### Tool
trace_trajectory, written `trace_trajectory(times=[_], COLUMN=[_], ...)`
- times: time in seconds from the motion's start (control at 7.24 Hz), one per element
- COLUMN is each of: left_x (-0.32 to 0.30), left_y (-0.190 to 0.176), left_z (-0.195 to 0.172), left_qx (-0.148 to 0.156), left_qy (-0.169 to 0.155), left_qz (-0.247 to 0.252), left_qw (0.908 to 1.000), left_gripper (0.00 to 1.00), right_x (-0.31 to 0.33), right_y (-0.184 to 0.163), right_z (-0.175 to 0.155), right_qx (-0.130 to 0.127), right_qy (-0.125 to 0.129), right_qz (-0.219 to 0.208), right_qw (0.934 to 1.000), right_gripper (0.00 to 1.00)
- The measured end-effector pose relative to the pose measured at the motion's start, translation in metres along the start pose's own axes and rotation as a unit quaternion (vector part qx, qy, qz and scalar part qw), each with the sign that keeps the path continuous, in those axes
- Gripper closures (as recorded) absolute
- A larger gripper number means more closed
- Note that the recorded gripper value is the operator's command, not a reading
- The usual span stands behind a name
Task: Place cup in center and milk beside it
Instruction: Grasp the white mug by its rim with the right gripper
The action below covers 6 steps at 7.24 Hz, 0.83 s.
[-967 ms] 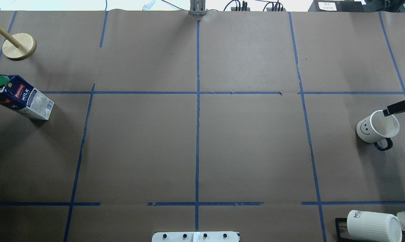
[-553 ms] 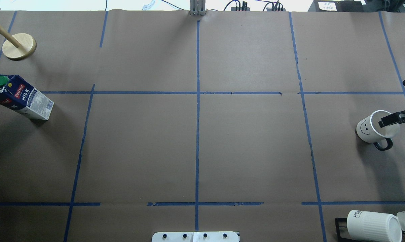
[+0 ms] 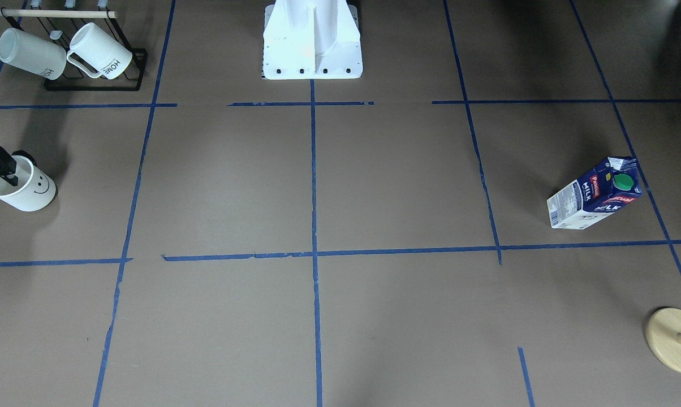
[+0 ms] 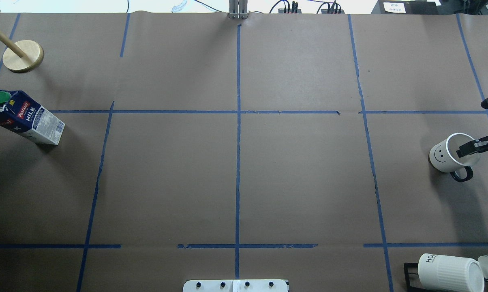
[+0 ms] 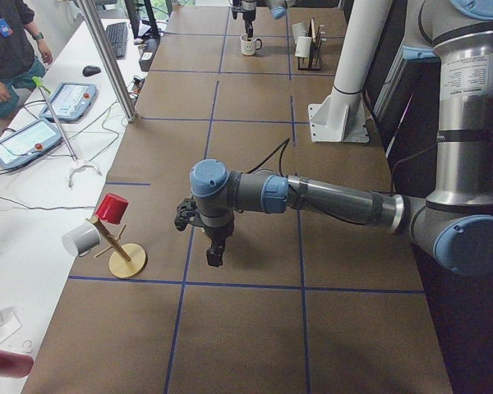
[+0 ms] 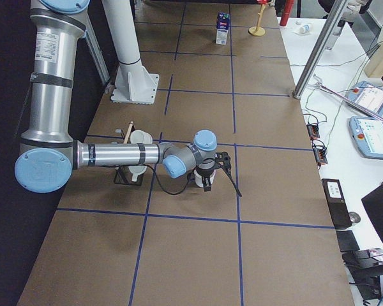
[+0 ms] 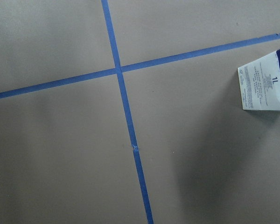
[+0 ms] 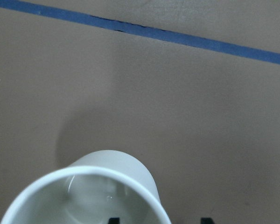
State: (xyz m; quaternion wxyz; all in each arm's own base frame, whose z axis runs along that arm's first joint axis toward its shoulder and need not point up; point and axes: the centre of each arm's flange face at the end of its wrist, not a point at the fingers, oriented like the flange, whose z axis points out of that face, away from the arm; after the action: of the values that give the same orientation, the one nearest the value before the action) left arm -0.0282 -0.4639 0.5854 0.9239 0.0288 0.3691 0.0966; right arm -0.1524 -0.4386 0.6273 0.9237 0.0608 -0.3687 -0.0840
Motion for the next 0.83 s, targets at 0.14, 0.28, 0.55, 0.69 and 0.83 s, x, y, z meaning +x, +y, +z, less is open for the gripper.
trace_trajectory(times=[0.14,0.28,0.55,0.69,0.83], left_x=[0.000,-0.001,-0.001,-0.001,-0.001], left_y=[0.000,0.000,0.000,0.000,0.000], left_z=[0.000,0.001,0.001,0.001,0.001], left_qx=[0.000,-0.001,-0.001,-0.001,-0.001], left_qy=[0.000,0.000,0.000,0.000,0.000], left_qz=[0.000,-0.001,-0.001,-0.001,-0.001], left_qw=[1.0000,1.0000,1.0000,1.0000,1.0000], left_gripper=[0.00,0.00,0.00,0.00,0.00], right_x=[0.000,-0.001,-0.004,-0.010,-0.025], right_y=[0.000,0.000,-0.002,-0.004,-0.011], right_z=[0.000,0.000,-0.003,-0.008,-0.020], right_qx=[0.000,-0.001,0.001,0.003,0.002], right_qy=[-0.001,-0.003,-0.006,-0.012,-0.021], right_qz=[-0.001,-0.002,-0.005,-0.006,-0.003], right_qw=[1.0000,1.0000,1.0000,0.9999,0.9998], right_gripper=[1.00,1.00,1.00,1.00,1.00])
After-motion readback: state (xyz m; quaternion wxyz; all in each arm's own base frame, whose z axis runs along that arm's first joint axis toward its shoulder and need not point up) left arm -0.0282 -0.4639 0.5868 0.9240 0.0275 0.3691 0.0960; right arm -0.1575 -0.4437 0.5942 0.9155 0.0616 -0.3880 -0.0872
